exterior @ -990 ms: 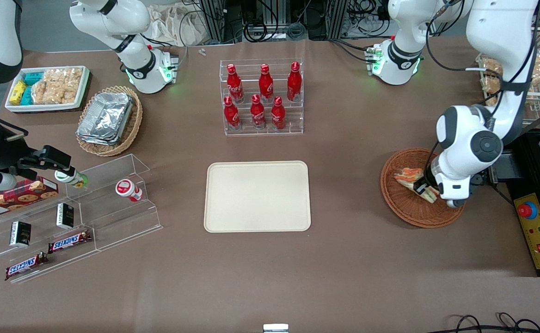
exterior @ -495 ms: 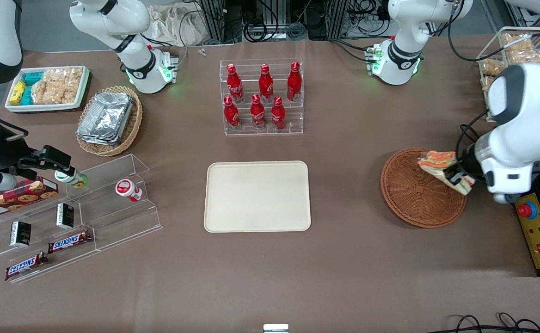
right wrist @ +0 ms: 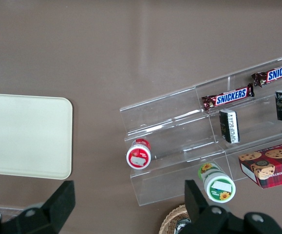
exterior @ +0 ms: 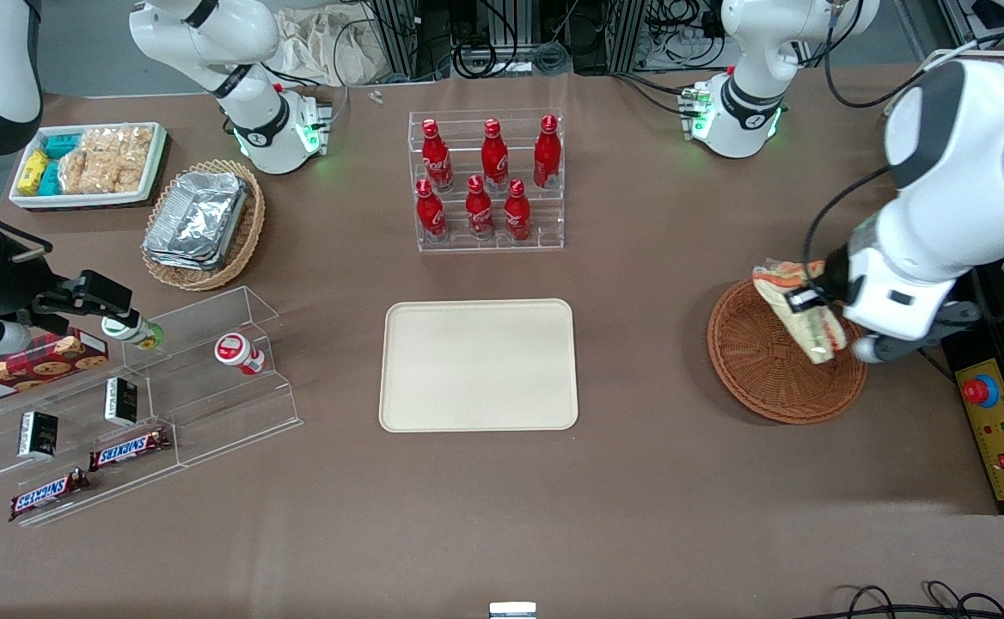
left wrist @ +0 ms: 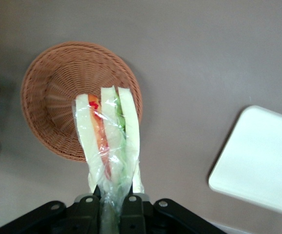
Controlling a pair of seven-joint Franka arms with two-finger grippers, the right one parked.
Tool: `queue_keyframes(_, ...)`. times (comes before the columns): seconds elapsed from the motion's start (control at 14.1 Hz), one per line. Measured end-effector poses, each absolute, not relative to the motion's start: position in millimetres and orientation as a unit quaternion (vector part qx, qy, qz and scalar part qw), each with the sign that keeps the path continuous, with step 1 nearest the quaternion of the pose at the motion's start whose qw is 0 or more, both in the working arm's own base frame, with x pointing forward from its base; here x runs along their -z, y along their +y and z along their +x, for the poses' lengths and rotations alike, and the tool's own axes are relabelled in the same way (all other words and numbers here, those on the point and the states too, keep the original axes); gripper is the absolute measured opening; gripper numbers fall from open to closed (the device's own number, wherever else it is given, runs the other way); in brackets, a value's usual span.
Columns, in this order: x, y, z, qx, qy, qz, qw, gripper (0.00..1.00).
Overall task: Place sandwich from basket to tray
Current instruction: 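Carry the sandwich over the cream tray with the left gripper, then lower the sandwich onto the tray and open the left gripper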
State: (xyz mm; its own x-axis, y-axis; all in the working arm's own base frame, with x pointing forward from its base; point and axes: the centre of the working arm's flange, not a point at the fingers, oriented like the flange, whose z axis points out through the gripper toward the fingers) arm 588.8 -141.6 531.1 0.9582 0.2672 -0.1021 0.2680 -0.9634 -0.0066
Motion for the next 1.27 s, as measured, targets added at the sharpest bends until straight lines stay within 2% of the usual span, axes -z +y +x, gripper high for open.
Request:
queue_keyframes(0.21,-518,-210,573,0.056,0.05,0.997,-0.008,0.15)
queue_keyframes(0.57,-469,-337,548,0.031,-0.056,0.998,-0.007,0.15)
queue_keyframes(0.85,-404,-397,553,0.0,-0.054,0.998,0.033,0.15)
queue_keyframes(1.27,-288,-436,561,-0.01,-0.042,0.996,0.073,0.15)
